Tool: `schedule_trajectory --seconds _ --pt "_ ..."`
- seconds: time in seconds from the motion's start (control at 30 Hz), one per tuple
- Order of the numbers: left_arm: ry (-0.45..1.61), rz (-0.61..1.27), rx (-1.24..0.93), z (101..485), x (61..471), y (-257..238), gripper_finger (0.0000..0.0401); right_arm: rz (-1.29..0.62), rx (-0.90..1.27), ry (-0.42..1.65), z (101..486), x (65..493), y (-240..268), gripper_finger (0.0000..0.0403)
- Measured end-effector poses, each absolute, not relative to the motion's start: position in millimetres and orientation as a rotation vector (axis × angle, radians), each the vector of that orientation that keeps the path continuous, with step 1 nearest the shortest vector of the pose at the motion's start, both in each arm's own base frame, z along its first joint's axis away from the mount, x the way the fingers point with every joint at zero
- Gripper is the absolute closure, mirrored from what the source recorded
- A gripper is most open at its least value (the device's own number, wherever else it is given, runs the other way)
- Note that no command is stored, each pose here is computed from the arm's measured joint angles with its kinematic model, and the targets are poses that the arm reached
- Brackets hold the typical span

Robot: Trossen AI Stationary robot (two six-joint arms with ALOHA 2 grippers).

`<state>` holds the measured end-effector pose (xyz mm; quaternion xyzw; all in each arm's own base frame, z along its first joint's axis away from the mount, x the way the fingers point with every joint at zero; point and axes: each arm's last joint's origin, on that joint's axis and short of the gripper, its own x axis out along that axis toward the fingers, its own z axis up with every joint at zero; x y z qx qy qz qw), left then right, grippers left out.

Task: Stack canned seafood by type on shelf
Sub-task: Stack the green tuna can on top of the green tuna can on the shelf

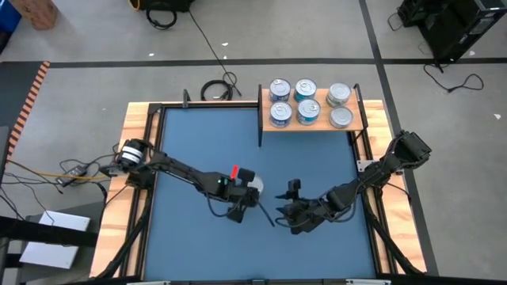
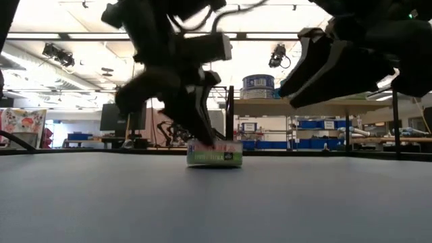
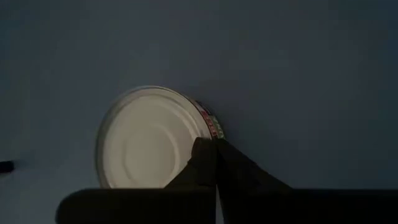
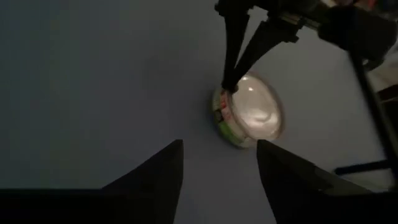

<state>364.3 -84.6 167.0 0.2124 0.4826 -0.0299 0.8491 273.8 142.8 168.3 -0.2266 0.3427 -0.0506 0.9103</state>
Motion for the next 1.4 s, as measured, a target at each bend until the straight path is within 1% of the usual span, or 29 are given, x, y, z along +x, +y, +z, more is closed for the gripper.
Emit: schedule_trajectory --seconds 0.1,0.3,0.43,0.7,0.87,0.97,1.13,1.4 --pt "0.977 -0.062 0.387 177.9 364.6 -84.1 0.0400 -0.113 -0.521 0.687 169.8 274.1 144.1 0.0178" --pt "0.953 -0.038 0.319 185.1 364.3 -81.3 0.0401 -0.106 -0.572 0.669 171.5 275.3 145.0 0.0144" --pt "0.944 -0.014 0.281 188.1 364.7 -77.6 0.0401 -0.115 -0.613 0.660 172.5 276.0 144.6 0.0130" --pt "0.890 0.003 0.244 204.0 363.0 -72.3 0.0401 -0.163 -0.674 0.668 169.5 279.3 132.6 0.0128" --pt "0.884 0.005 0.223 204.9 363.3 -72.1 0.0401 -0.195 -0.624 0.641 162.6 279.2 123.8 0.0128" --pt "0.883 0.007 0.222 204.9 363.3 -71.9 0.0401 -0.187 -0.636 0.619 156.7 275.8 121.9 0.0128" --pt "0.884 0.009 0.217 204.9 363.3 -72.1 0.0401 -0.182 -0.658 0.640 147.2 269.0 118.3 0.0128" --pt "0.884 0.015 0.215 204.9 363.6 -70.2 0.0401 -0.180 -0.601 0.629 146.1 270.5 114.7 0.0128"
